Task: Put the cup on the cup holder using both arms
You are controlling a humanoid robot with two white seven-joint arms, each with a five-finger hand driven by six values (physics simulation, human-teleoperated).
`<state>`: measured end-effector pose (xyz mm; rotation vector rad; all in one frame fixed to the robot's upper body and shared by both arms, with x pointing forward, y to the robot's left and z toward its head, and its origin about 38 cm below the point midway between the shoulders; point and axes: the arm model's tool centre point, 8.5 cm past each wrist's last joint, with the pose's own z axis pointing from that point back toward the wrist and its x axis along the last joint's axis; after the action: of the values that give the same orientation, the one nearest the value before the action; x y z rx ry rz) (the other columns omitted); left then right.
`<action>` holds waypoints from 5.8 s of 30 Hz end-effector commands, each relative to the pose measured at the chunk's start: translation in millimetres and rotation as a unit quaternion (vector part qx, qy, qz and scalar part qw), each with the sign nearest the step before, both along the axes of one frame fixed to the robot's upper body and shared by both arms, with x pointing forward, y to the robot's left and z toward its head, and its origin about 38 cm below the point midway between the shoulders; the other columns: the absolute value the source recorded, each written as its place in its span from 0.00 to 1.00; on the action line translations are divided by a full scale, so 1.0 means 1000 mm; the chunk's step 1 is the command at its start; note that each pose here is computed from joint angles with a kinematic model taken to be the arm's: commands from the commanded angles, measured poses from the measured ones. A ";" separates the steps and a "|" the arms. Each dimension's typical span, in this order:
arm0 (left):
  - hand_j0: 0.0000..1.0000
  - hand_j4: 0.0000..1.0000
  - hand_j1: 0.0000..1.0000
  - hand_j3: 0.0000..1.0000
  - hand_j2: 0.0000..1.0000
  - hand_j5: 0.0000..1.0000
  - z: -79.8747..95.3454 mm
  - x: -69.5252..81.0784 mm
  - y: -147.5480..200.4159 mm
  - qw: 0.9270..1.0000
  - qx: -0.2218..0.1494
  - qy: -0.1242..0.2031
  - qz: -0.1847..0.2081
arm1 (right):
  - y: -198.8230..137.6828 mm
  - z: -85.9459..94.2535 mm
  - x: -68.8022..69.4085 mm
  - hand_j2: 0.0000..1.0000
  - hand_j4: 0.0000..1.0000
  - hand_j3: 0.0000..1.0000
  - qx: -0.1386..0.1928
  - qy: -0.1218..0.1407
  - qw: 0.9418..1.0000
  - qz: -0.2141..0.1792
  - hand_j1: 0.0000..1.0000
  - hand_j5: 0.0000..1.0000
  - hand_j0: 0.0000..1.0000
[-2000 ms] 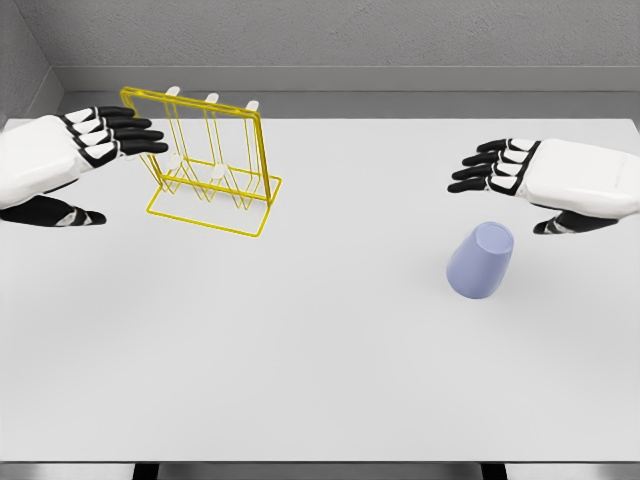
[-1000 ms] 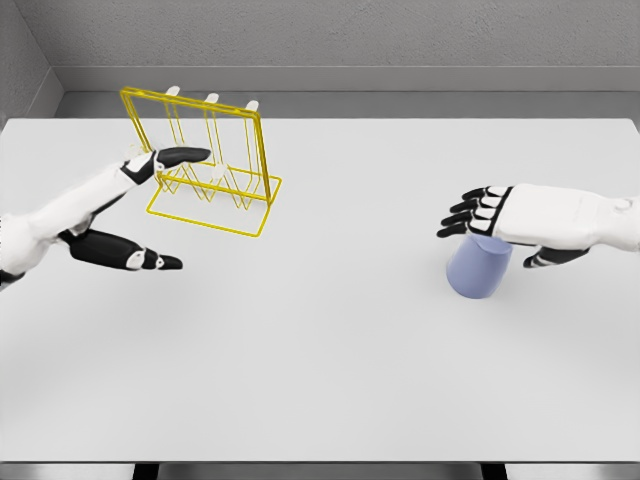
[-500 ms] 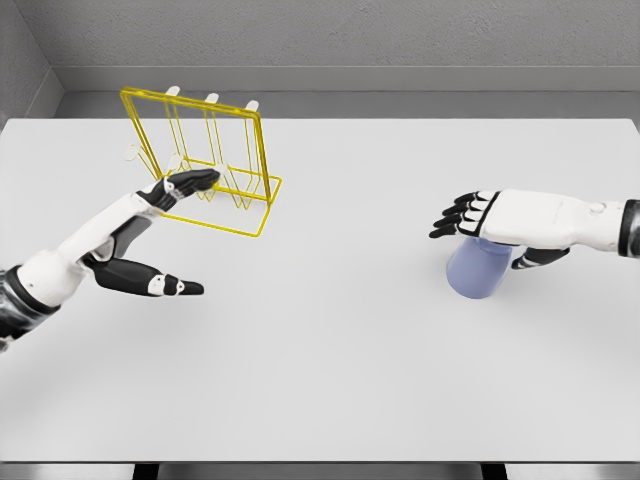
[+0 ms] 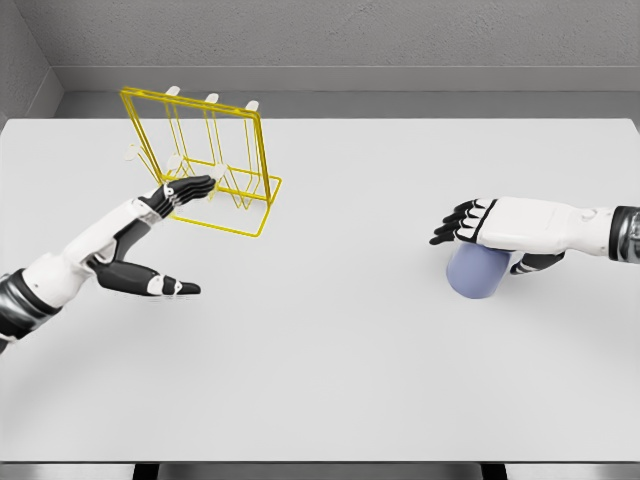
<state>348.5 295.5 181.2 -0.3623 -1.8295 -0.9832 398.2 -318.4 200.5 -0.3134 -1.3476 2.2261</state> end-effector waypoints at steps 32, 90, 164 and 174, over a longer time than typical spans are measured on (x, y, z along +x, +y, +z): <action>1.00 1.00 1.00 1.00 1.00 1.00 -0.047 0.014 -0.047 0.983 -0.044 0.178 0.024 | -0.004 -0.003 -0.001 0.68 0.68 0.68 -0.027 -0.001 1.000 0.003 0.68 0.68 0.68; 1.00 1.00 1.00 1.00 1.00 1.00 -0.092 0.022 -0.068 0.974 -0.030 0.220 0.044 | 0.166 0.058 -0.019 0.49 0.49 0.49 0.008 -0.073 0.973 0.219 0.49 0.49 0.49; 1.00 1.00 1.00 1.00 1.00 1.00 -0.093 0.032 -0.115 0.975 -0.031 0.218 0.005 | 0.004 0.071 -0.011 1.00 1.00 1.00 0.243 -0.056 0.967 -0.043 1.00 1.00 1.00; 1.00 1.00 1.00 1.00 1.00 1.00 -0.094 0.033 -0.144 0.972 -0.031 0.233 -0.013 | -0.022 0.057 -0.018 1.00 1.00 1.00 0.251 -0.049 0.963 -0.084 1.00 1.00 1.00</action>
<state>382.9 157.4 88.8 -0.5902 -1.4363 -0.7793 379.2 -338.0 256.3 -0.3387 -1.8008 1.6916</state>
